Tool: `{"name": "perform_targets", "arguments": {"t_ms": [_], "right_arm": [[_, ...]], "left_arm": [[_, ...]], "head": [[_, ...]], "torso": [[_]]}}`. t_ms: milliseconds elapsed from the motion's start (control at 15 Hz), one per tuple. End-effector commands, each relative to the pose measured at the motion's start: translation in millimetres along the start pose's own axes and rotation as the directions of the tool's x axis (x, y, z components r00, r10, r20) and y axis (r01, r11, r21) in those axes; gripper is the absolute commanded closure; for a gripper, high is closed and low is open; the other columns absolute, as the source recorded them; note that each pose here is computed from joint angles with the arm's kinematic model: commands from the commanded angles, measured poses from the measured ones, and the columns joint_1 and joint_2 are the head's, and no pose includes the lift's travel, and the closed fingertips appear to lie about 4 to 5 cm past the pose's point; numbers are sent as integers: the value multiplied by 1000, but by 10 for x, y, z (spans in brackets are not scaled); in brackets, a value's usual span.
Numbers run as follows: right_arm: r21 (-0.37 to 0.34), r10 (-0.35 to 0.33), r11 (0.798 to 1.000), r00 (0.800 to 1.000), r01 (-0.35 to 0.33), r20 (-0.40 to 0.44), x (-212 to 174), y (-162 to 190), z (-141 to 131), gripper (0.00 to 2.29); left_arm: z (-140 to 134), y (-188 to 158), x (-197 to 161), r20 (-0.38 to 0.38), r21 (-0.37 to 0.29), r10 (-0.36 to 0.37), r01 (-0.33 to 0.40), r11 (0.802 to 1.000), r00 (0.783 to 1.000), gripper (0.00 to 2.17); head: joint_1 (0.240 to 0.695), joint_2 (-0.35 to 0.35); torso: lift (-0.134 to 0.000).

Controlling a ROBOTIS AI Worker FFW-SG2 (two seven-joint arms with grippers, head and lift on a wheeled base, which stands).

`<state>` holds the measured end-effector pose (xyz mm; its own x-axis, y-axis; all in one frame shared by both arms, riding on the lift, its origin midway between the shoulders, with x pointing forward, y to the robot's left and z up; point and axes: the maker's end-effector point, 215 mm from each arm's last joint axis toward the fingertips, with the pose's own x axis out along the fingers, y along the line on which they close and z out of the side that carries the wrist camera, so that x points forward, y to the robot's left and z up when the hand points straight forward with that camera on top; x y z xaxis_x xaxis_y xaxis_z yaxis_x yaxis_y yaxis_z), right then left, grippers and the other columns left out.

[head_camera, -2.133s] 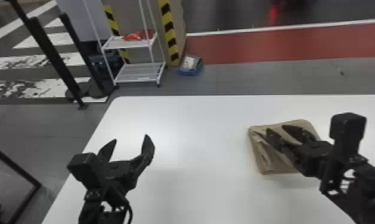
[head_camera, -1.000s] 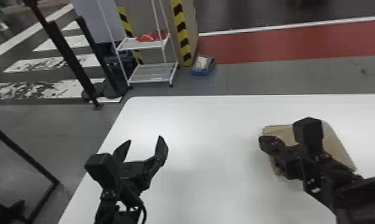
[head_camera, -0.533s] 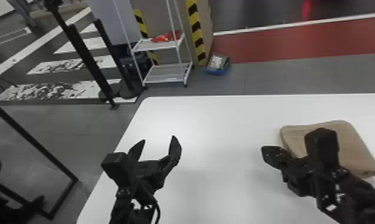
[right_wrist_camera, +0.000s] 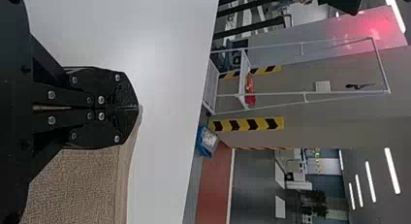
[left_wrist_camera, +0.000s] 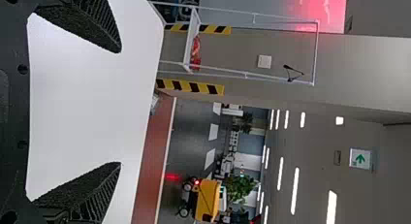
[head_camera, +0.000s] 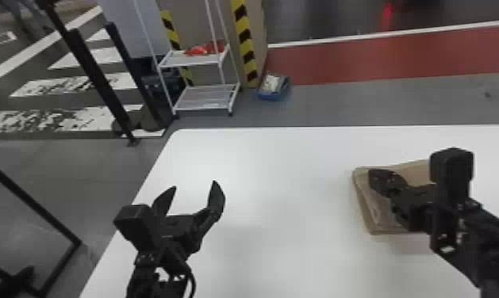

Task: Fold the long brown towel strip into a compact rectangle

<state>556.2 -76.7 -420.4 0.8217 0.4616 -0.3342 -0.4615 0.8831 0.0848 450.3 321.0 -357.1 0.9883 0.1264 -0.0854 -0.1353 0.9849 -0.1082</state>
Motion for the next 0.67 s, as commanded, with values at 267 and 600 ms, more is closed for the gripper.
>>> {"name": "perform_targets", "arguments": {"t_ms": [267,600], "right_arm": [[-15,37,999,996,-38,-77,222,133,-293,1865],[-26,168,985,981,-172,-97,134,749,-374,1865]], "left_arm": [[5,16,-10,0,-1,4,-4,1000,1000,39],[33,32,-10,5,1,7,-7,1000,1000,39]], "head": [[695,267],[695,311]], "torso": [[-116],[-116]]}}
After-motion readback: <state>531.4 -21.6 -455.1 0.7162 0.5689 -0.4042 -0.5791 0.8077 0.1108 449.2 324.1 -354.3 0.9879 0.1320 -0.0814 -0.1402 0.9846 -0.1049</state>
